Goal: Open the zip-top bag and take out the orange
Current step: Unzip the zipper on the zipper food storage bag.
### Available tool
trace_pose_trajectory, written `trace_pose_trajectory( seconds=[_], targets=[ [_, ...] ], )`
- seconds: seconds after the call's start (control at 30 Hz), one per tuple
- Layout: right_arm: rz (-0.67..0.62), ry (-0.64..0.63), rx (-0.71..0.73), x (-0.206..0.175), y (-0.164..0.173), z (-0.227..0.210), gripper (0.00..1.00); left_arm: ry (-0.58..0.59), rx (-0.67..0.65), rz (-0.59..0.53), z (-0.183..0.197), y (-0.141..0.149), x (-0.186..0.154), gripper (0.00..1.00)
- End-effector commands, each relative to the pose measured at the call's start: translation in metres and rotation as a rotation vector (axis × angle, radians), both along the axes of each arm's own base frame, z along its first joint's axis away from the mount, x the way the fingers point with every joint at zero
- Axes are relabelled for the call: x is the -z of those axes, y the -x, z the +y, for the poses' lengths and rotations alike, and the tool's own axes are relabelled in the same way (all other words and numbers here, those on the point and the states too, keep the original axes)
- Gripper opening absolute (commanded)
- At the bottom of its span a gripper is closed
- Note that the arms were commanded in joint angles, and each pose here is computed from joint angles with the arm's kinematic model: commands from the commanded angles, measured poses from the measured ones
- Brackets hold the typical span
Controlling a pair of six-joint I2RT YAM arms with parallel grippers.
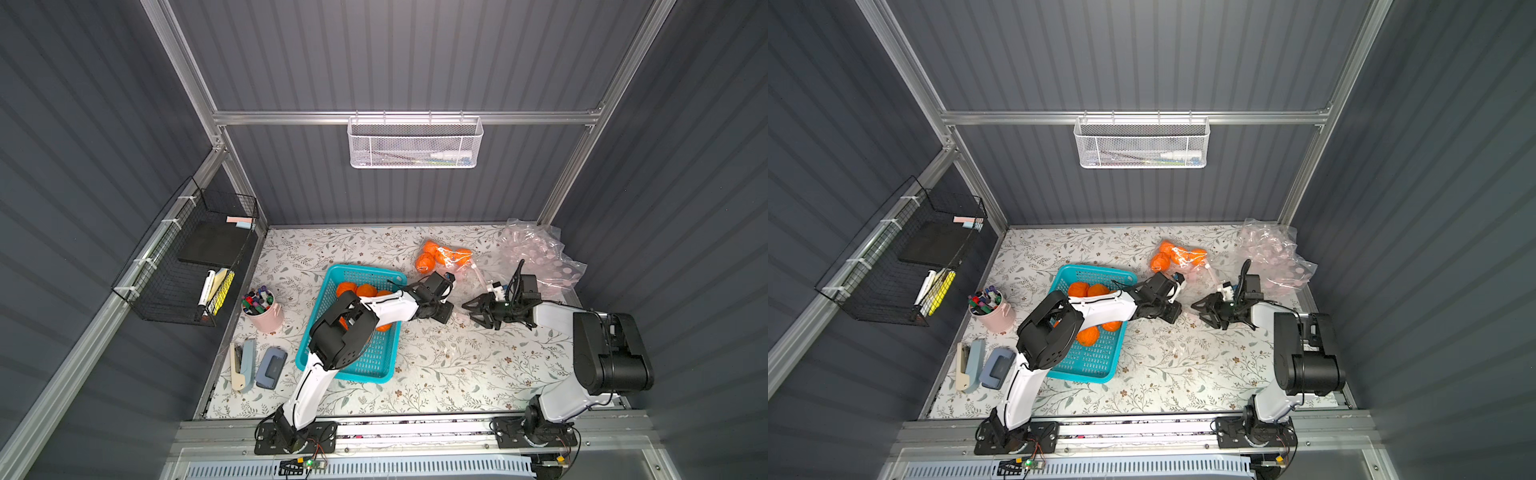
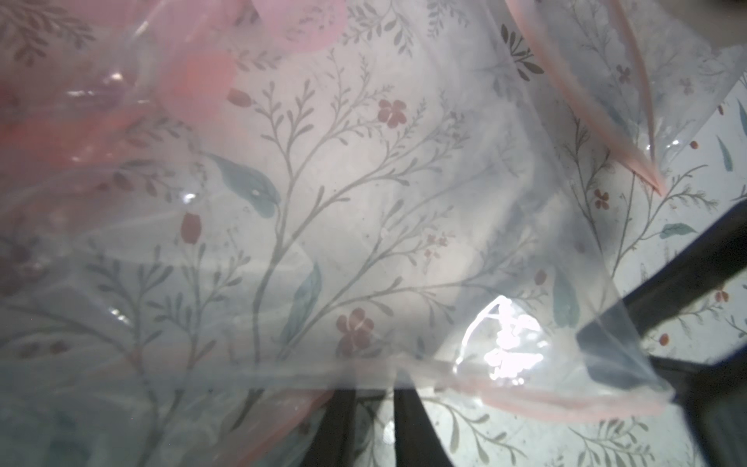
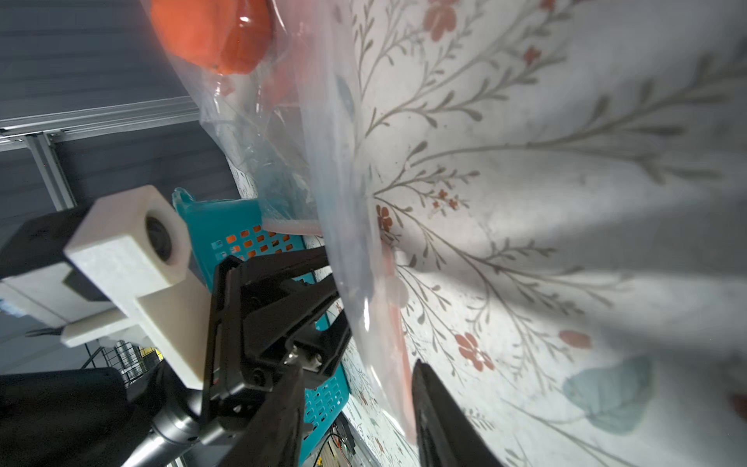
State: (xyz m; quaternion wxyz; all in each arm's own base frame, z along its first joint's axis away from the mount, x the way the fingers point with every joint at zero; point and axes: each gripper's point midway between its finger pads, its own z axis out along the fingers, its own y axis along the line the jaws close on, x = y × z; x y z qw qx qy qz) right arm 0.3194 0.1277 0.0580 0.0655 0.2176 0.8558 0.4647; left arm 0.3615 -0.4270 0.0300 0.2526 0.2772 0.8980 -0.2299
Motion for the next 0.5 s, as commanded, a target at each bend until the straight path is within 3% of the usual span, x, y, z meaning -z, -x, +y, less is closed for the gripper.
trace_pose_trajectory(
  seconds=[0.0,0.47],
  targets=[
    [0.029,0.046,-0.02,0.0125,0.0036,-0.0005,0.46,-0.092,-0.005,0.082,0.0178,0.0138,0.0426,0.2],
    [-0.029,0.075,-0.042,0.006,-0.0039,0.0002,0.23,-0.091,-0.001,0.077,0.0164,0.0124,0.0405,0.2]
  ],
)
